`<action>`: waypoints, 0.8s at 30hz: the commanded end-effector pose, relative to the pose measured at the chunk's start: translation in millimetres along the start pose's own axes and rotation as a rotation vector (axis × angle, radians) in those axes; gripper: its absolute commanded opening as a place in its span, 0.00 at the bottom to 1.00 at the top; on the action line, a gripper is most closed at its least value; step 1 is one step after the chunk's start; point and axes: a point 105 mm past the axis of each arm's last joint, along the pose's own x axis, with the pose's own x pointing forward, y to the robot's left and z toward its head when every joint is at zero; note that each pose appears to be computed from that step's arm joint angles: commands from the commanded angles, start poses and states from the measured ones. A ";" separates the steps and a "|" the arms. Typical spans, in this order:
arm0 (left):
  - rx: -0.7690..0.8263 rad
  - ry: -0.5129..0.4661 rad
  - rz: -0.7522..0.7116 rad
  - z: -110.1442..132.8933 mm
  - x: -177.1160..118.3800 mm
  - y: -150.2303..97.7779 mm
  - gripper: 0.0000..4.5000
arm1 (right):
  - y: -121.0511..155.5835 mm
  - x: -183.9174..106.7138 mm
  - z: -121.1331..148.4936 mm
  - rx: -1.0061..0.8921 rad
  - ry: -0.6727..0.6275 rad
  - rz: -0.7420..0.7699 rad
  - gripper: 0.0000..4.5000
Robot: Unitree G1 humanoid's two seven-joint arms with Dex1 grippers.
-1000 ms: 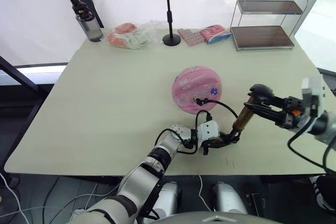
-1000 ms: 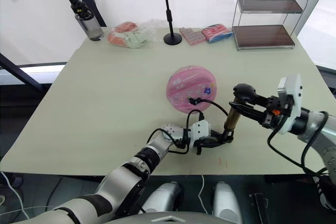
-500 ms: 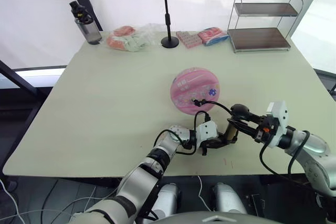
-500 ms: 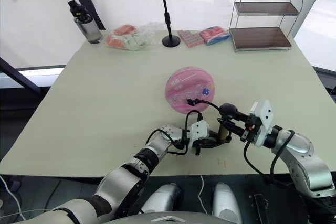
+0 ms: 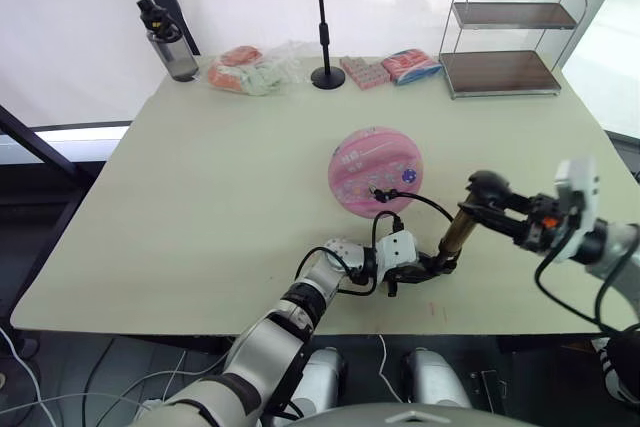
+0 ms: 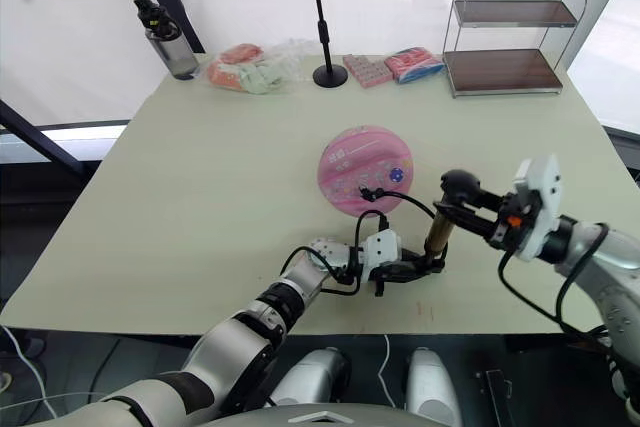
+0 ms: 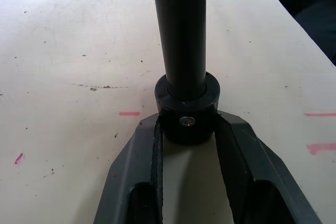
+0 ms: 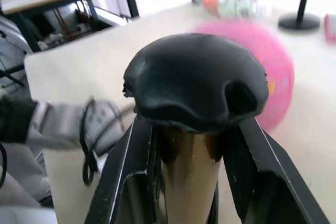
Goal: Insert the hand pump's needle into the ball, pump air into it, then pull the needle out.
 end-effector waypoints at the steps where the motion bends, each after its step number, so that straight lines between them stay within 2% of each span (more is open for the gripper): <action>1: -0.097 0.107 -0.053 -36.1 -5.6 -22.9 0.24 | 0.6 -11.0 45.6 -0.092 -0.094 -0.005 0.24; 4: -0.096 0.107 -0.055 -35.9 -5.1 -23.1 0.24 | -2.1 -17.0 68.7 -0.123 -0.122 -0.012 0.24; 9: -0.094 0.109 -0.056 -36.1 -5.5 -23.1 0.24 | -1.6 -20.5 92.9 -0.132 -0.153 -0.007 0.24; 16: -0.096 0.111 -0.057 -36.9 -6.1 -23.4 0.24 | -0.7 -21.1 103.5 -0.118 -0.128 0.003 0.24; 19: -0.096 0.111 -0.057 -37.2 -6.1 -24.0 0.24 | -4.6 -21.4 99.0 -0.104 -0.114 -0.014 0.24; 24: -0.095 0.110 -0.053 -36.9 -6.5 -22.8 0.24 | -3.6 -15.7 57.5 -0.069 -0.005 -0.015 0.24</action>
